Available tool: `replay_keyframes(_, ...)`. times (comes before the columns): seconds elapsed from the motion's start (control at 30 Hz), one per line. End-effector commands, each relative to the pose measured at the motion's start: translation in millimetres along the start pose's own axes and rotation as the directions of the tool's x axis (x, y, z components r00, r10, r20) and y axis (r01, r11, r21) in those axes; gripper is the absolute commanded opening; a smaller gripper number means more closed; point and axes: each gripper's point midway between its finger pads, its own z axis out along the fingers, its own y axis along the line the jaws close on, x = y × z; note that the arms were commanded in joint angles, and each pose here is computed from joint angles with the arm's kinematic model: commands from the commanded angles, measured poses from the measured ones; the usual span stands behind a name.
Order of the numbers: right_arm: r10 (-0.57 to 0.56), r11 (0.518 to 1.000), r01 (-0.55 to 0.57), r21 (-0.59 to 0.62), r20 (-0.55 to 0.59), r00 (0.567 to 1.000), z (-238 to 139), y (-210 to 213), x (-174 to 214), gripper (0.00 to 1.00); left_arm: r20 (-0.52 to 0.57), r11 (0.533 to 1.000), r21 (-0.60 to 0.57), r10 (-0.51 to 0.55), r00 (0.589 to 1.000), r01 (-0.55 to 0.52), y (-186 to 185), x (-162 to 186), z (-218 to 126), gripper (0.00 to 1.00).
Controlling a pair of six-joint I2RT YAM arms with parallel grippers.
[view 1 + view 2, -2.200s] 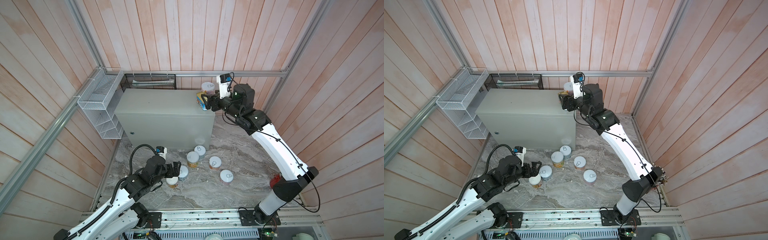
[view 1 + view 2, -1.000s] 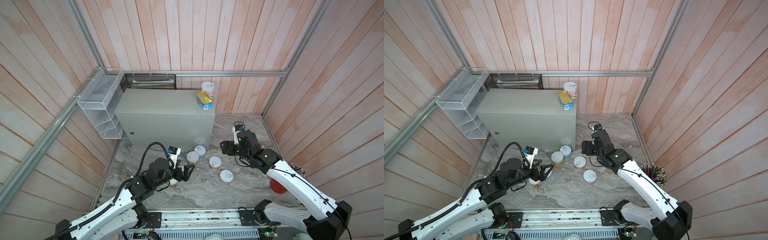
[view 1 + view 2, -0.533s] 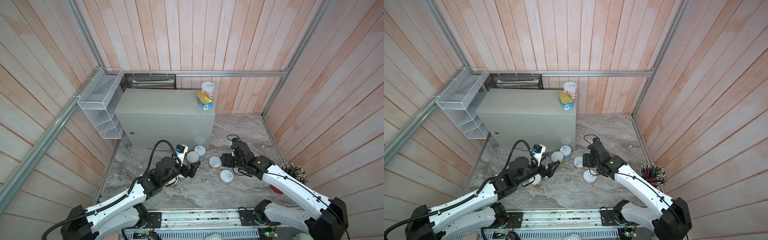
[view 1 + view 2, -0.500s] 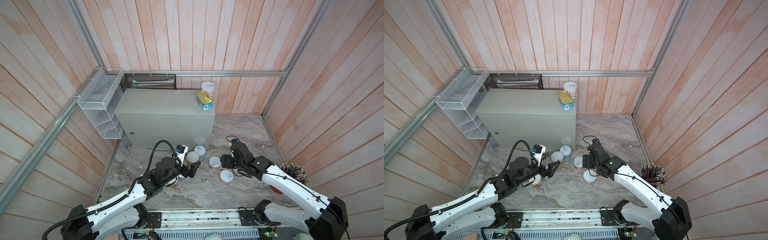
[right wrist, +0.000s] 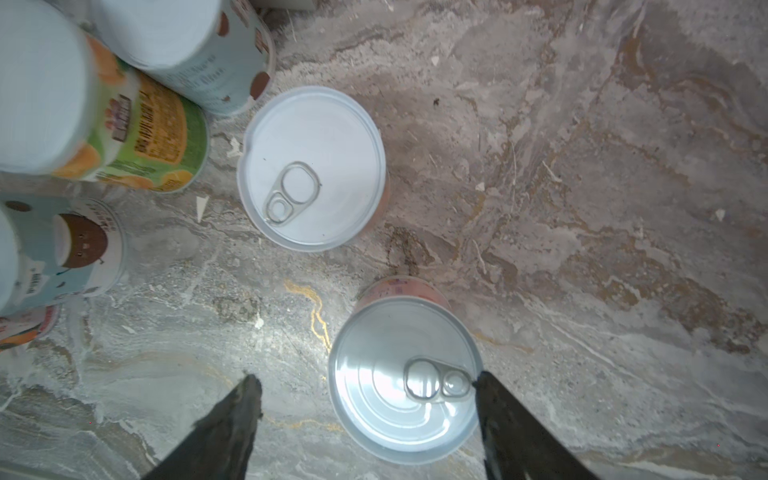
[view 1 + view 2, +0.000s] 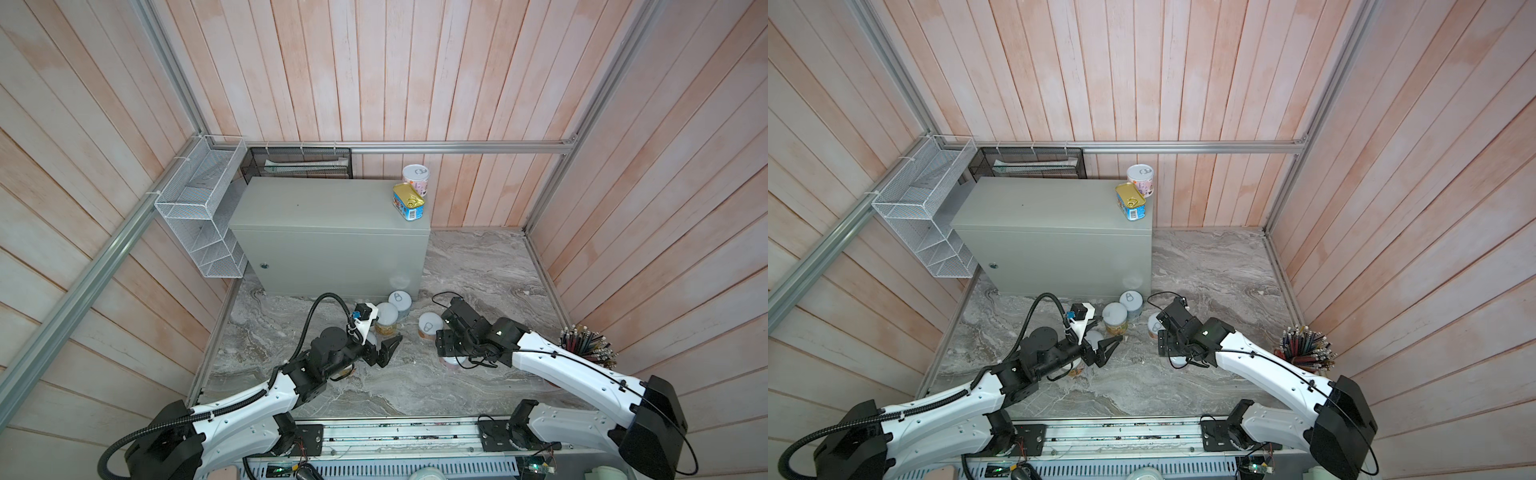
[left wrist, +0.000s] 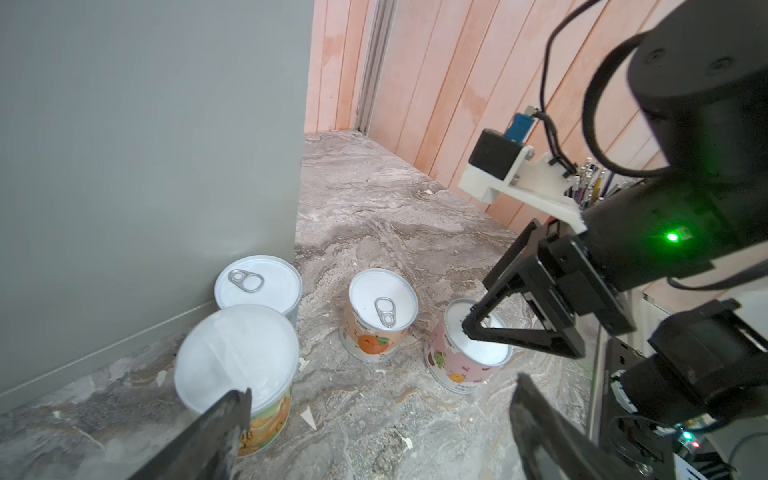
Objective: Place and organize the canned foods onto the counter
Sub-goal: 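Lower the right gripper over the pink-labelled can while the left hovers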
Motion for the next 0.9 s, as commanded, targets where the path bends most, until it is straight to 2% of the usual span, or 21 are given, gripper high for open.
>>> replay_keyframes(0.0,0.029,0.997,-0.026,0.075,-0.035,0.999,-1.3,-13.9,9.6,0.82,0.062,0.998,0.070,-0.005,0.998,0.001,-12.7,-11.6,-0.5,1.00)
replay_keyframes(0.2,0.066,0.996,-0.063,0.055,-0.037,0.997,5.1,-16.5,19.2,0.87,0.013,1.000,0.021,0.009,1.000,-0.009,-2.3,1.6,9.6,1.00)
replay_keyframes(0.63,0.056,0.998,-0.056,-0.021,-0.014,0.998,16.9,-3.1,16.6,0.94,-0.016,1.000,0.026,0.003,1.000,-0.003,-1.6,10.2,16.7,1.00)
replay_keyframes(0.87,0.028,0.999,-0.026,0.036,-0.047,0.999,27.3,-8.5,20.8,0.94,-0.034,1.000,0.013,-0.006,0.999,0.006,0.9,13.3,19.5,1.00)
